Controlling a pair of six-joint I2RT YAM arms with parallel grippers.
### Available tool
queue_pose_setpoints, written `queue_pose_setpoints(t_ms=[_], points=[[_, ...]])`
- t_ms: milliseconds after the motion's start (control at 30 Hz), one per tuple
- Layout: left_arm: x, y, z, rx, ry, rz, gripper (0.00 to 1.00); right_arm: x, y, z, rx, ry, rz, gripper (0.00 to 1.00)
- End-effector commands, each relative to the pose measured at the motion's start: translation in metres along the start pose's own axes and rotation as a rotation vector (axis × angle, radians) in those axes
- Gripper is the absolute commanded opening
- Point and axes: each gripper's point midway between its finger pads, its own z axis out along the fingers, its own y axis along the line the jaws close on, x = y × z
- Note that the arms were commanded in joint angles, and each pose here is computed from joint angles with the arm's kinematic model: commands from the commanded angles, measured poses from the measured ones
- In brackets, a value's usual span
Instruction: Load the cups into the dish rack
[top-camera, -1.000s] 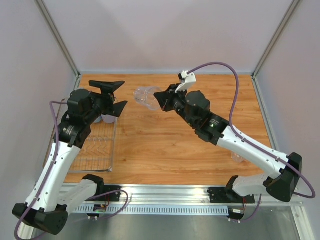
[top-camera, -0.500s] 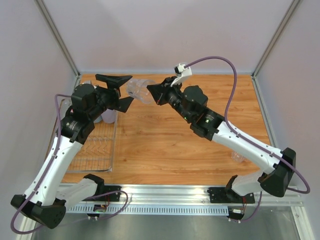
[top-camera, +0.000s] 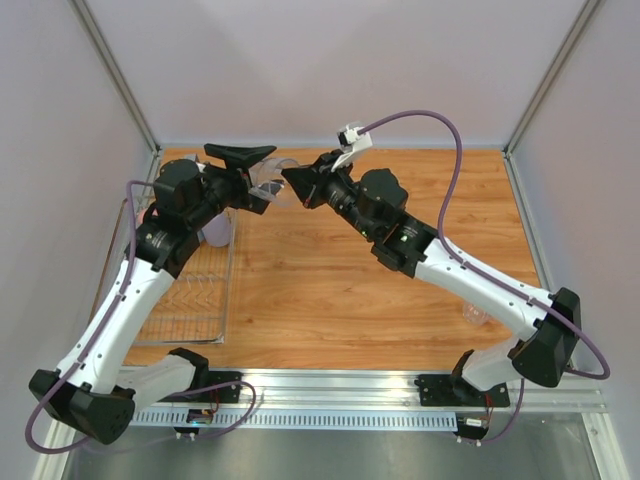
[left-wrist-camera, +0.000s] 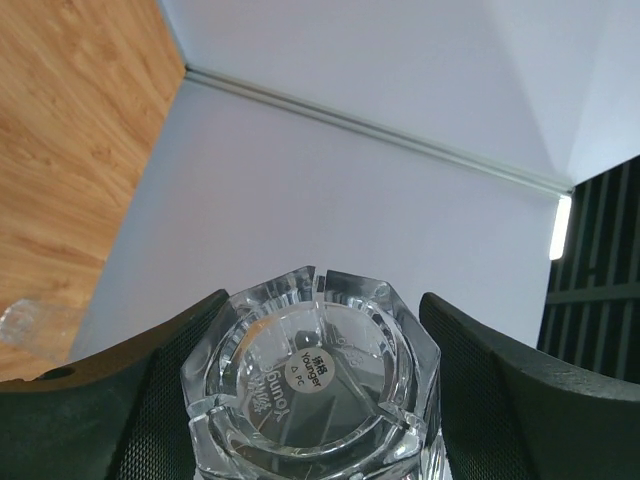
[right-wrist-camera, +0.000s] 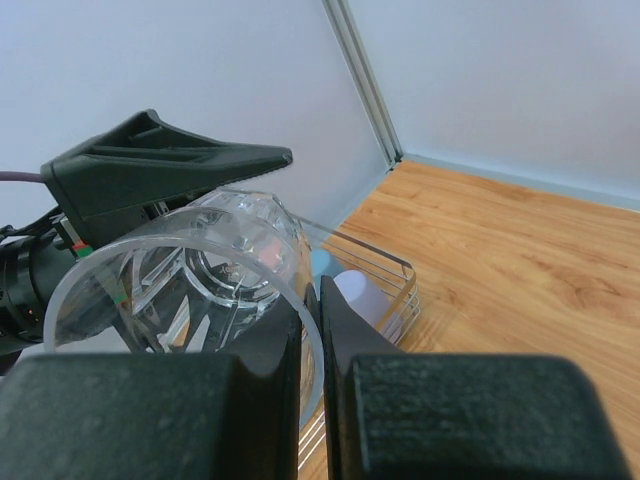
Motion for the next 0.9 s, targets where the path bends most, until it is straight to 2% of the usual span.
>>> queue_pose_setpoints(t_ms=[0, 67, 100, 200, 267, 367, 467, 533, 700, 800, 833, 867], points=[[0.020, -0.026, -0.007, 0.076, 0.087, -0.016, 0.81, -0.035, 0.019, 0.003, -0.064, -0.111, -0.004, 0.01], [0.019, -0.027, -0.007, 0.088, 0.083, -0.018, 0.72, -0.033, 0.017, 0.004, -0.057, -0.106, -0.010, 0.01], [0.018, -0.027, -0.007, 0.092, 0.080, -0.017, 0.62, -0.033, 0.016, 0.004, -0.051, -0.104, -0.011, 0.01], [0.016, -0.032, -0.008, 0.118, 0.065, -0.019, 0.47, -0.030, 0.014, 0.005, -0.045, -0.093, -0.018, 0.01], [0.014, -0.034, -0.008, 0.132, 0.052, -0.012, 0.42, -0.028, 0.017, 0.006, -0.055, -0.080, -0.021, 0.02], [0.013, -0.038, -0.009, 0.148, 0.043, 0.011, 0.38, -0.026, 0.016, 0.007, -0.046, -0.052, -0.024, 0.32], [0.004, -0.041, -0.009, 0.160, -0.014, 0.072, 0.38, -0.029, 0.005, 0.003, 0.000, -0.014, -0.021, 0.72], [-0.014, -0.038, -0.007, 0.137, -0.087, 0.129, 0.38, -0.037, -0.009, -0.008, 0.053, 0.010, -0.001, 0.82], [-0.060, -0.029, -0.008, 0.090, -0.222, 0.237, 0.38, -0.059, -0.058, -0.058, 0.243, 0.051, -0.002, 0.85], [-0.092, -0.025, -0.019, 0.046, -0.335, 0.403, 0.38, -0.068, -0.079, -0.098, 0.369, 0.072, -0.033, 0.85], [-0.102, -0.018, -0.024, -0.002, -0.370, 0.547, 0.38, -0.069, -0.082, -0.109, 0.390, 0.078, -0.043, 0.86], [-0.109, -0.011, -0.029, -0.041, -0.390, 0.606, 0.40, -0.075, -0.082, -0.124, 0.405, 0.068, -0.051, 0.86]])
